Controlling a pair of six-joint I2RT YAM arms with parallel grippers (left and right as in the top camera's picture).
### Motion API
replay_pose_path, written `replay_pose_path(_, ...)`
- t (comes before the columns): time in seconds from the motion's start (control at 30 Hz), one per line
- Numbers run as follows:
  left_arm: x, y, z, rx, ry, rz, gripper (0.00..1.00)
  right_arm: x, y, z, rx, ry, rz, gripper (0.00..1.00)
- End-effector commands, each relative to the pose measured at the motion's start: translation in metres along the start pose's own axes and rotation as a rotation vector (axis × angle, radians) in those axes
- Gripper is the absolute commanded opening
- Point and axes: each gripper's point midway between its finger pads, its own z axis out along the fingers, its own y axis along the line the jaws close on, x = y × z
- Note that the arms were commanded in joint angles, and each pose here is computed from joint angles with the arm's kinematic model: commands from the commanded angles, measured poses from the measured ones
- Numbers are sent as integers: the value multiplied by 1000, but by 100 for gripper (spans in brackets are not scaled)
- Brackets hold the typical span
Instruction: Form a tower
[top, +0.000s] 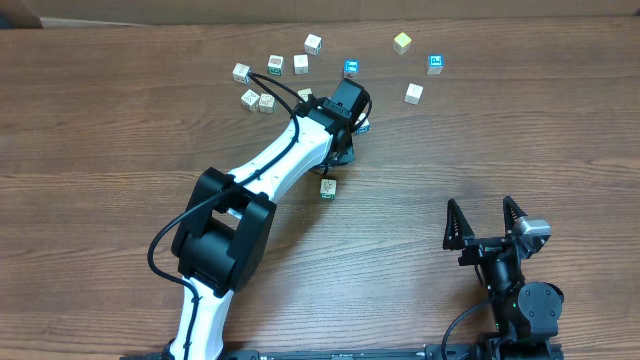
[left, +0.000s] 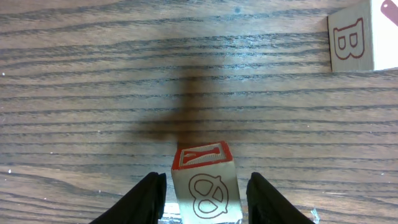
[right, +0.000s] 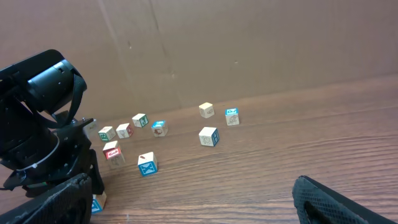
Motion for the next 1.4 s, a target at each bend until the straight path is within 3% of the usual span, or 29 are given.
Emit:
replay_pose_path(0.0, 7, 1, 9, -14, 21, 26, 35, 2, 0, 0, -2, -4, -9, 100)
replay_pose_path(0.57, 7, 1, 9, -13, 22, 180, 30, 2, 0, 0, -2, -4, -9, 100)
replay_pose_path(0.77, 7, 1, 9, -12, 22, 228, 34, 2, 0, 0, -2, -4, -9, 100)
replay_pose_path(0.83, 7, 1, 9, -12, 22, 227, 44, 2, 0, 0, -2, -4, -9, 100)
replay_pose_path(0.9, 8, 0, 9, -5, 26, 226, 45, 2, 0, 0, -2, -4, -9, 100)
replay_pose_path(1.0, 8, -1, 9, -2, 29, 202, 43, 2, 0, 0, -2, -4, -9, 100)
replay_pose_path(1.13, 9, -1, 9, -2, 33, 155, 33, 2, 0, 0, -2, -4, -9, 100)
replay_pose_path(1.37, 12, 2, 9, -12, 45, 94, 35, 2, 0, 0, -2, -4, -9, 100)
